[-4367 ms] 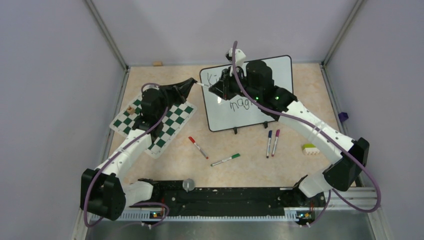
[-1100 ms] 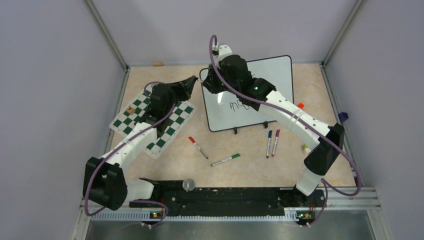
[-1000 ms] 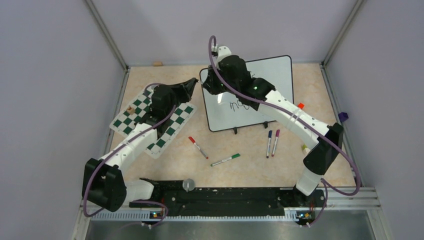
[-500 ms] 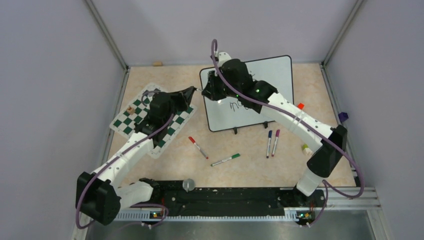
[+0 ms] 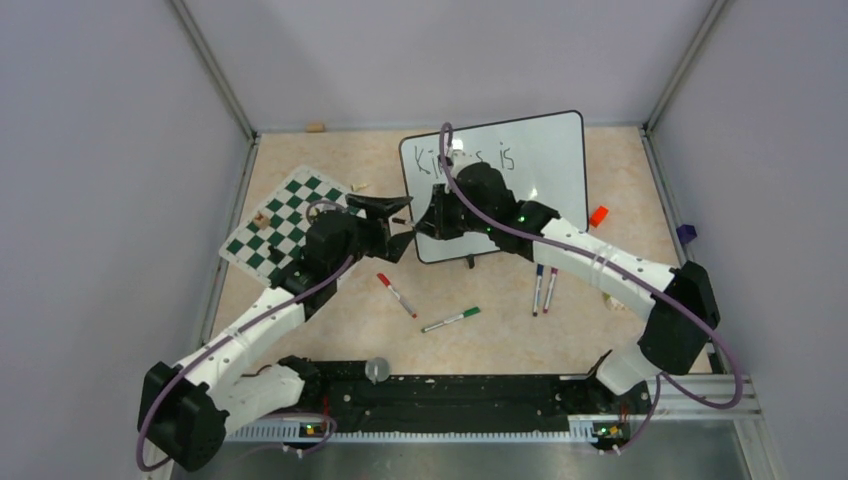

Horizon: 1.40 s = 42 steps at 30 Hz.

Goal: Write a sentence on the whiteboard
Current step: Place the whiteboard marker at the center of the board.

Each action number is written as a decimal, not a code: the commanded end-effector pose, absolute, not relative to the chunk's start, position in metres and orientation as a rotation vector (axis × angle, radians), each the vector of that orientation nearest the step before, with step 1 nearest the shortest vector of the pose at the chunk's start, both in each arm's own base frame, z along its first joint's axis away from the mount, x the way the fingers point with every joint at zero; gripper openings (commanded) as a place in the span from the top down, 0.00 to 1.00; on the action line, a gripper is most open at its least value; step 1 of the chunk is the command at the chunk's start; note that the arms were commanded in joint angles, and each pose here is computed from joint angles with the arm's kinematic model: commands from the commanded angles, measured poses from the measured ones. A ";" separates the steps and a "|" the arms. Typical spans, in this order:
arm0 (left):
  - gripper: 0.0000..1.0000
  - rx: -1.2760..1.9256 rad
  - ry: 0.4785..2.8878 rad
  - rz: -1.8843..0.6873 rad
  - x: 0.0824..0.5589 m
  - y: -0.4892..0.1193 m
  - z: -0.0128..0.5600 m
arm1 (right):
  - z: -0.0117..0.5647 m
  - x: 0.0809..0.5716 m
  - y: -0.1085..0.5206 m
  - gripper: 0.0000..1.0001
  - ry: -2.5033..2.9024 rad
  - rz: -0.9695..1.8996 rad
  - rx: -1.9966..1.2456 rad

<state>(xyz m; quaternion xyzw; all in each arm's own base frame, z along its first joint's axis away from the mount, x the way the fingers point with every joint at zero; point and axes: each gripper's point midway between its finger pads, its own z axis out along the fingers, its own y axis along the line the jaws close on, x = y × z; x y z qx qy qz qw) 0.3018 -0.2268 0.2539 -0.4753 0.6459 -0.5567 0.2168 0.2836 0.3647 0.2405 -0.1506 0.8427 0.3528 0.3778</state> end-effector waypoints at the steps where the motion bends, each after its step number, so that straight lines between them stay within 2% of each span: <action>1: 0.04 -1.237 1.815 -1.522 0.283 -0.216 0.273 | 0.238 0.266 0.358 1.00 2.181 1.011 -0.322; 3: 0.01 -1.223 1.846 -1.430 0.277 -0.202 0.266 | 0.220 0.254 0.346 1.00 2.230 1.004 -0.304; 10: 0.01 -0.974 2.000 -1.121 0.261 -0.164 0.250 | 0.169 0.220 0.309 1.00 2.376 0.967 -0.255; 16: 0.02 -0.605 2.061 -0.914 0.259 -0.153 0.249 | 0.138 0.215 0.289 1.00 2.463 0.859 -0.248; 23: 0.03 -0.374 2.021 -0.726 0.260 -0.134 0.248 | 0.119 0.224 0.277 0.97 2.491 0.768 -0.243; 25: 0.03 -0.338 2.019 -0.707 0.258 -0.133 0.247 | 0.114 0.226 0.272 0.85 2.502 0.742 -0.230; 30: 0.03 -0.288 1.991 -0.693 0.253 -0.129 0.242 | 0.101 0.233 0.252 0.30 2.542 0.610 -0.142; 32: 0.04 -0.269 1.969 -0.690 0.252 -0.128 0.239 | 0.105 0.239 0.241 0.18 2.528 0.545 -0.096; 35: 0.03 -0.222 1.933 -0.675 0.251 -0.126 0.239 | 0.119 0.250 0.221 0.15 2.470 0.453 -0.036; 42: 0.08 -0.095 1.948 -0.585 0.259 -0.125 0.229 | 0.155 0.272 0.153 0.17 2.313 0.313 0.100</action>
